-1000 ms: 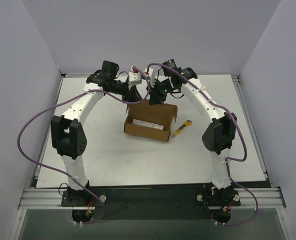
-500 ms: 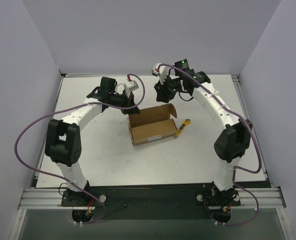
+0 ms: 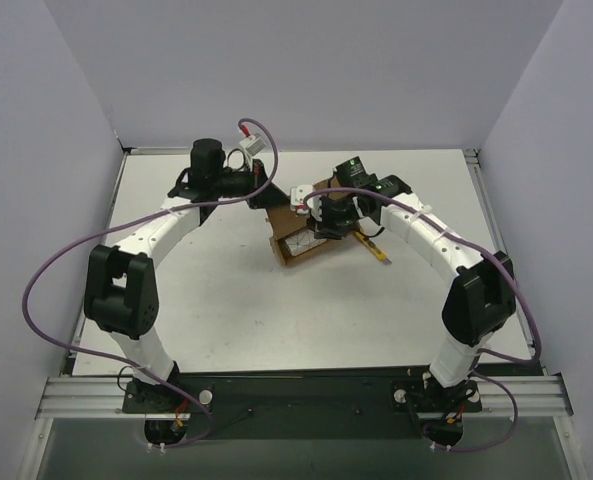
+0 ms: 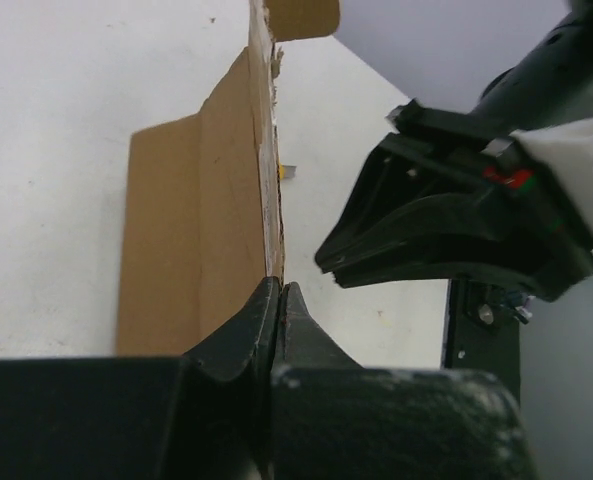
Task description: Unpack the express box
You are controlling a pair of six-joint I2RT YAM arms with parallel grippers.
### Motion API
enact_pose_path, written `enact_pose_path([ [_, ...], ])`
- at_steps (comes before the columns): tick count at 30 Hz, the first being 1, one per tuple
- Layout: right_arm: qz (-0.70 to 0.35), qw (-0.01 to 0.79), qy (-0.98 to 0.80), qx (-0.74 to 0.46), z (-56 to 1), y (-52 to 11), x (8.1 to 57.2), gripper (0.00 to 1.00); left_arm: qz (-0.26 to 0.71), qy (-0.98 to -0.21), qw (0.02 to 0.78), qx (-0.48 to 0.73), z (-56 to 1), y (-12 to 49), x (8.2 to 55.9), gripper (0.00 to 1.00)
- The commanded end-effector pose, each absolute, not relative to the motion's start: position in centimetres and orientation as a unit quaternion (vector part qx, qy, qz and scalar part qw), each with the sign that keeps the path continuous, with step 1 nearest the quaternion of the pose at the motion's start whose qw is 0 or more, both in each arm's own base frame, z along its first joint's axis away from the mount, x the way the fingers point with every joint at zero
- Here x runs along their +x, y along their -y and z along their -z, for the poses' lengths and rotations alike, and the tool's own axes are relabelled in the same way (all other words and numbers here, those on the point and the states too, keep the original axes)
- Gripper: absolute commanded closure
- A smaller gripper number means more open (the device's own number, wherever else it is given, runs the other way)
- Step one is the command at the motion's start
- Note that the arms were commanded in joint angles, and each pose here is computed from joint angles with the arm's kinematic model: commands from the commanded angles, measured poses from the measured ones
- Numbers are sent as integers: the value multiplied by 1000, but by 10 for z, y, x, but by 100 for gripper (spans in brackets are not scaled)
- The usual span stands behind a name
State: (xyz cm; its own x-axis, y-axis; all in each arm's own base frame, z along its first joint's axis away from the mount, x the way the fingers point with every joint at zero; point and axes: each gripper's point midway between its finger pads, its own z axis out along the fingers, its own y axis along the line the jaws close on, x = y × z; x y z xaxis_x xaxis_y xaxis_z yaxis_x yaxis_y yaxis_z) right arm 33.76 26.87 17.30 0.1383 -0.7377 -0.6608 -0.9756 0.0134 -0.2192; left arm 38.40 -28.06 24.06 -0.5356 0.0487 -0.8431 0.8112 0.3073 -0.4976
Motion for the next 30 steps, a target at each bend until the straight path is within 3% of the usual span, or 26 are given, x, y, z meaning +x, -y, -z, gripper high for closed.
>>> enact_pose_path([
  [1, -155, 306, -589, -732, -142, -265, 344, 81, 573, -681, 348, 297, -266, 288, 382, 100],
  [8, -132, 280, -556, -772, -109, -265, 354, 74, 593, -683, 324, 278, -246, 287, 390, 100],
  [15, -115, 255, -513, -812, -81, -257, 351, 61, 614, -688, 297, 249, -229, 285, 395, 100],
  [24, -162, 220, -492, -827, -65, -253, 323, 57, 614, -696, 287, 237, -218, 283, 398, 100],
  [28, -192, 170, -490, -833, -51, -243, 299, 56, 614, -700, 283, 231, -213, 284, 400, 100],
  [29, -196, 156, -492, -834, -46, -238, 292, 55, 613, -700, 284, 230, -212, 284, 401, 100],
  [30, -197, 147, -494, -834, -40, -236, 288, 45, 613, -702, 282, 228, -210, 285, 401, 100],
])
